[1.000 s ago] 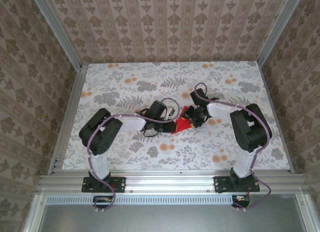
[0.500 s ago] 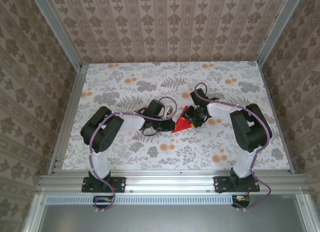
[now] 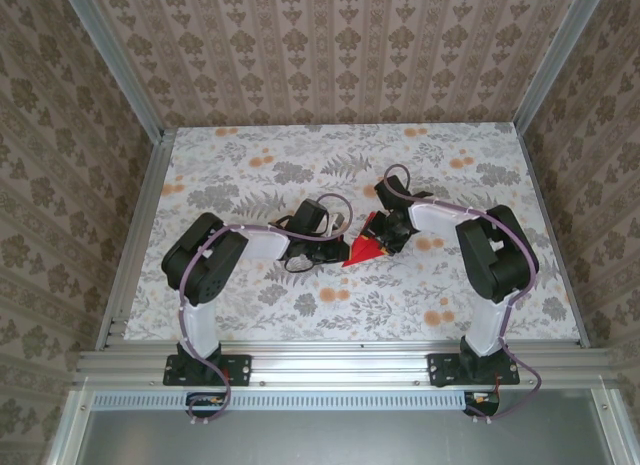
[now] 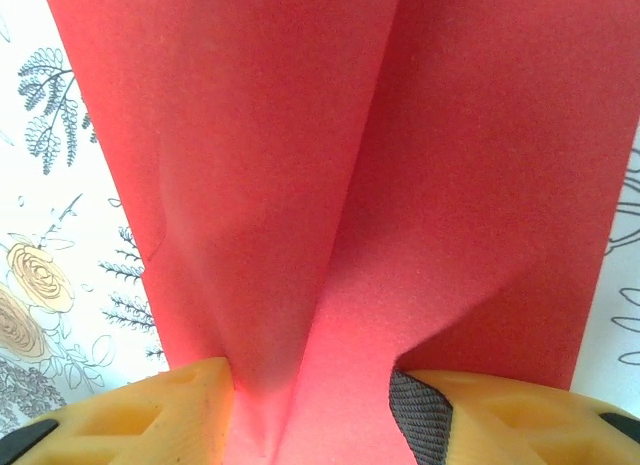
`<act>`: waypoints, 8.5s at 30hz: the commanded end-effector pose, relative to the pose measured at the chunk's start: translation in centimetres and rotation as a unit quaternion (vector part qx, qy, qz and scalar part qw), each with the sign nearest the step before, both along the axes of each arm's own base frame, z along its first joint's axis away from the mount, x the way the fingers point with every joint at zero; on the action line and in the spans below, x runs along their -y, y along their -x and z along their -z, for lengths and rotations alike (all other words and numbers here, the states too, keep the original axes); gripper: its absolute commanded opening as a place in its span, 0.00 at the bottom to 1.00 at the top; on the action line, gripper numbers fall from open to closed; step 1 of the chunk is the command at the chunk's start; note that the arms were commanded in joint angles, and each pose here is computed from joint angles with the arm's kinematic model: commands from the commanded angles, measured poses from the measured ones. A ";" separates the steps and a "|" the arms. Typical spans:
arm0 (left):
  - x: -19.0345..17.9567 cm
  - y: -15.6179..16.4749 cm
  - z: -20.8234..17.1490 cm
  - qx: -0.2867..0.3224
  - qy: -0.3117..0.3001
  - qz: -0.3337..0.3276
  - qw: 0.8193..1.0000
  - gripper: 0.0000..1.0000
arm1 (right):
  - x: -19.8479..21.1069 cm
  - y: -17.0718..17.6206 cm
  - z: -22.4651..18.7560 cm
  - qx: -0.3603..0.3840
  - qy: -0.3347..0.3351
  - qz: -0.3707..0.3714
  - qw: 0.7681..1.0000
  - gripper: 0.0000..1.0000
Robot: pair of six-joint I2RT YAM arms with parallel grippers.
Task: Fold a paper plane with a square sheet of paper (pick it up from the middle)
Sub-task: Fourth fold the wing at the center of the table.
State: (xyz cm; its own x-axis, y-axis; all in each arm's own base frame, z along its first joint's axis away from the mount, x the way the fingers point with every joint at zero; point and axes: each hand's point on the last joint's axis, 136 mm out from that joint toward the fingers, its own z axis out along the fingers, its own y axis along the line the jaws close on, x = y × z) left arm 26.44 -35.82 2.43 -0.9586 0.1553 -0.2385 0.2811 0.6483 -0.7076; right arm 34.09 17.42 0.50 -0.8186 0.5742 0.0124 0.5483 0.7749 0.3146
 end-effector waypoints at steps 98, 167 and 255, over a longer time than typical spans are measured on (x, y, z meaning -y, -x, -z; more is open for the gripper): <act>2.3 -0.8 -2.6 0.015 0.047 0.006 0.999 0.18 | 9.4 10.5 7.8 -0.232 0.281 -0.013 0.931 0.62; 2.5 0.3 -1.3 -0.006 0.010 0.014 1.000 0.13 | 9.2 10.7 8.0 -0.229 0.270 -0.010 0.935 0.61; 1.3 0.8 -0.3 -0.034 -0.048 0.021 0.998 0.12 | -1.2 -0.1 1.5 0.099 -0.099 -0.172 0.975 0.16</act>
